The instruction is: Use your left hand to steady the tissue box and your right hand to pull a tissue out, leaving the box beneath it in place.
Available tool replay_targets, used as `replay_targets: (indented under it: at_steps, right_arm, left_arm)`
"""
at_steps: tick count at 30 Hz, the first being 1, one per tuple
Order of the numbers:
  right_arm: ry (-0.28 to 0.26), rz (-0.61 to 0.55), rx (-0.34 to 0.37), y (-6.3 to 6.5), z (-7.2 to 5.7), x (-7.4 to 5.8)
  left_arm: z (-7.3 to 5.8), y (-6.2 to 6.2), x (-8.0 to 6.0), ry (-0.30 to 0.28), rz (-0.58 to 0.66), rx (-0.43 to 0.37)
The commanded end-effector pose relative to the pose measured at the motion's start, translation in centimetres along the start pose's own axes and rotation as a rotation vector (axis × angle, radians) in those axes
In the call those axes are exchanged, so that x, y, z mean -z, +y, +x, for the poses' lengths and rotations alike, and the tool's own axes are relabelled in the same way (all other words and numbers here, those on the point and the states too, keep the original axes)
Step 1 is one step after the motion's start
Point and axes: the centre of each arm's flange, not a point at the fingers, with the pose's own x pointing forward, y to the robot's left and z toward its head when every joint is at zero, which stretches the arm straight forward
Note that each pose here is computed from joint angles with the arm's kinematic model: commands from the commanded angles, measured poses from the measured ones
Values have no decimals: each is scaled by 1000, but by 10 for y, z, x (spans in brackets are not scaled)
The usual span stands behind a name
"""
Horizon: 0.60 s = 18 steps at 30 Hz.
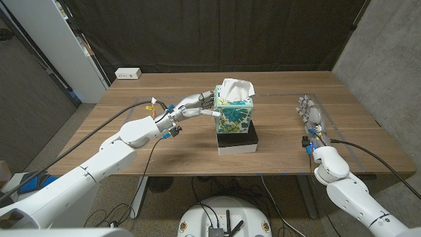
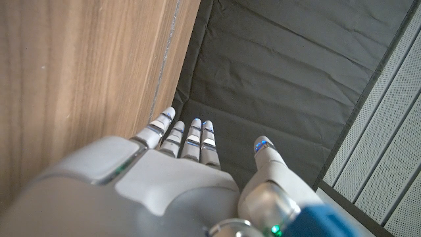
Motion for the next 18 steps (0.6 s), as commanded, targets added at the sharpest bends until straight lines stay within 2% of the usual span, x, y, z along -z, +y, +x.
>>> replay_targets:
  at_steps: [1, 3, 9, 18]
  right_arm:
    - [-1, -1, 25, -4, -14, -1]
    - [3, -1, 28, -5, -17, 0]
    - [15, 2, 49, -8, -26, 1]
    - [6, 5, 67, -10, -42, -2]
  left_arm:
    - [0, 0, 1, -4, 9, -5]
    - [1, 1, 2, -9, -21, 10]
    - [1, 1, 1, -7, 9, 3]
    - [4, 3, 3, -16, -22, 18]
